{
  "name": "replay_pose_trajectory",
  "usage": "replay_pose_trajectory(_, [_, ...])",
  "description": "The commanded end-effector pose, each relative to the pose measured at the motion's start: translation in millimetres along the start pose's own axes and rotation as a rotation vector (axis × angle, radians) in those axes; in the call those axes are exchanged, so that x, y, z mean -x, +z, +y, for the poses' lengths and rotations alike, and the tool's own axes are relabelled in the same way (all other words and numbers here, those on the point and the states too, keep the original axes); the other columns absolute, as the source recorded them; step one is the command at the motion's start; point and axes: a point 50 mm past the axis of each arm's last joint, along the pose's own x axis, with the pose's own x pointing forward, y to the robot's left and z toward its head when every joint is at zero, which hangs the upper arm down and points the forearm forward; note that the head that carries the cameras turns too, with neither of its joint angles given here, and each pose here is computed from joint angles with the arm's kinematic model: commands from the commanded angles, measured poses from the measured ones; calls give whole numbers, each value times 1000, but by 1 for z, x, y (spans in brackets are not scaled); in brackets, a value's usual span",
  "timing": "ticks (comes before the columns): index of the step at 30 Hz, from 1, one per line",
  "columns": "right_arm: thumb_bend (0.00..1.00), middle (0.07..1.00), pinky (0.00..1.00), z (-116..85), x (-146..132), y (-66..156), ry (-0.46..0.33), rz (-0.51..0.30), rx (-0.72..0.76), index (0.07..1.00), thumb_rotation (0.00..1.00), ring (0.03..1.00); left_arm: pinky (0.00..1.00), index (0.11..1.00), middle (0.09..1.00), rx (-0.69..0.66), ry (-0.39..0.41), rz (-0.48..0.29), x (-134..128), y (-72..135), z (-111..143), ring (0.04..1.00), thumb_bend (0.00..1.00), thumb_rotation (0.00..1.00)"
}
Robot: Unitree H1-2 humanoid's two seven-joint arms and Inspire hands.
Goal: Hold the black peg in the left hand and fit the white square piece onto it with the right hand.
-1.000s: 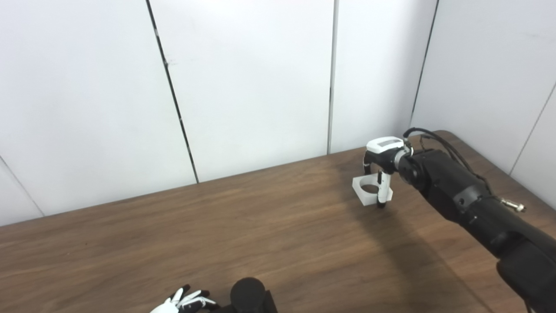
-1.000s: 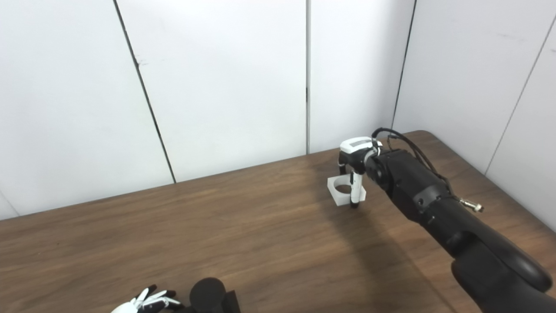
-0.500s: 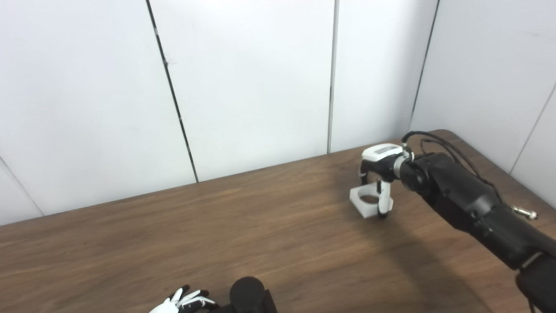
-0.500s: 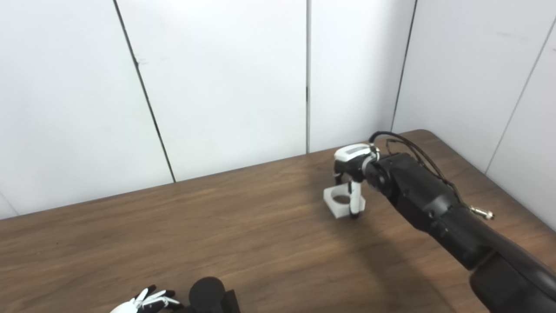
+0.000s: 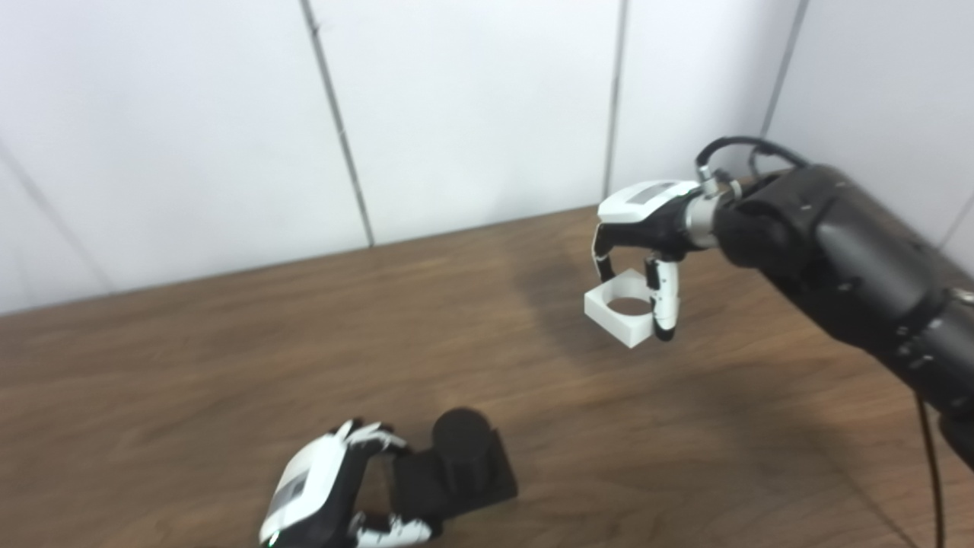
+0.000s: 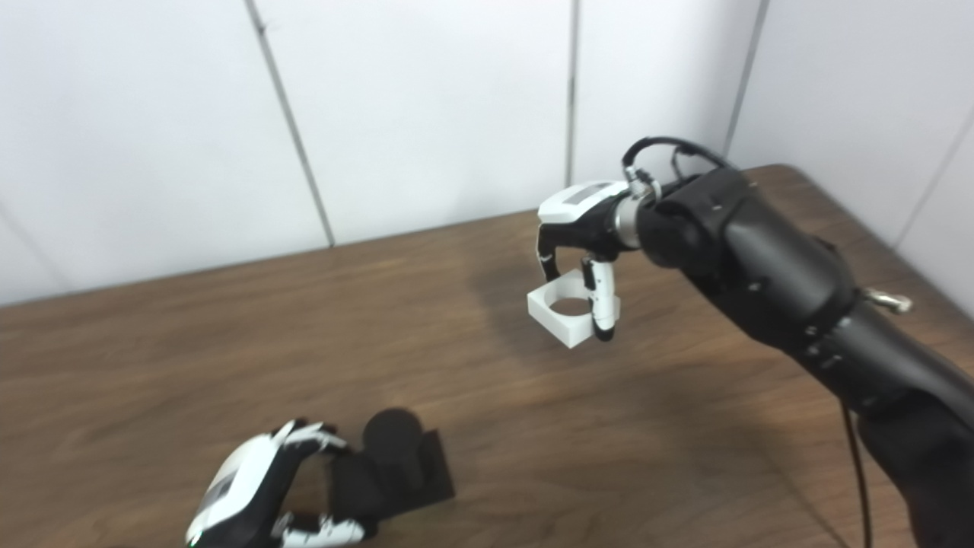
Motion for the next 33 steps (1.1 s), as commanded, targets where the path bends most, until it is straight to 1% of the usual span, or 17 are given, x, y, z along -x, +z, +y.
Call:
replay_pose_trajectory(1, [524, 820, 1000, -29, 18, 10, -99, -30, 17, 485, 135, 939, 1000, 492, 867, 1, -4, -23, -3, 10, 3, 980, 501, 69])
replay_pose_trajectory(4, [524, 818, 1000, -35, 23, 28, -114, -94, 24, 484, 135, 945, 1000, 492, 861, -3, -3, -23, -6, 14, 3, 974, 502, 67])
replay_pose_trajectory(5, [524, 817, 1000, -36, 24, 31, -117, -106, 24, 484, 134, 943, 1000, 492, 858, -2, -3, -23, -6, 15, 4, 972, 502, 66])
replay_pose_trajectory(8, [524, 803, 1000, -40, 26, 42, -143, -187, 39, 482, 136, 935, 1000, 492, 856, 6, 0, -19, -9, 20, 4, 983, 502, 65])
replay_pose_trajectory(11, [525, 791, 1000, -43, 33, 52, -185, -232, 45, 481, 137, 933, 1000, 491, 854, 25, 1, -13, -11, 23, 4, 994, 502, 65])
replay_pose_trajectory(13, [525, 786, 1000, -45, 38, 60, -225, -282, 45, 481, 136, 931, 1000, 491, 850, 21, 3, -13, -12, 25, 4, 993, 502, 65])
replay_pose_trajectory(15, [525, 784, 1000, -47, 42, 65, -246, -312, 49, 481, 136, 930, 1000, 490, 847, 15, 4, -15, -12, 27, 4, 991, 502, 65])
replay_pose_trajectory(20, [525, 788, 1000, -55, 48, 76, -289, -370, 41, 481, 136, 935, 1000, 490, 842, -3, -7, -11, -14, 33, 7, 986, 502, 65])
replay_pose_trajectory(24, [524, 776, 1000, -61, 52, 83, -335, -428, 45, 481, 135, 919, 1000, 491, 842, -3, -11, -8, -15, 37, 8, 988, 502, 64])
replay_pose_trajectory(27, [525, 770, 1000, -64, 53, 89, -356, -452, 52, 480, 135, 909, 1000, 491, 836, 9, -9, -10, -16, 38, 9, 984, 503, 62])
replay_pose_trajectory(33, [525, 761, 1000, -65, 53, 98, -361, -487, 67, 480, 134, 905, 1000, 491, 834, 15, -7, -13, -18, 41, 11, 979, 502, 62])
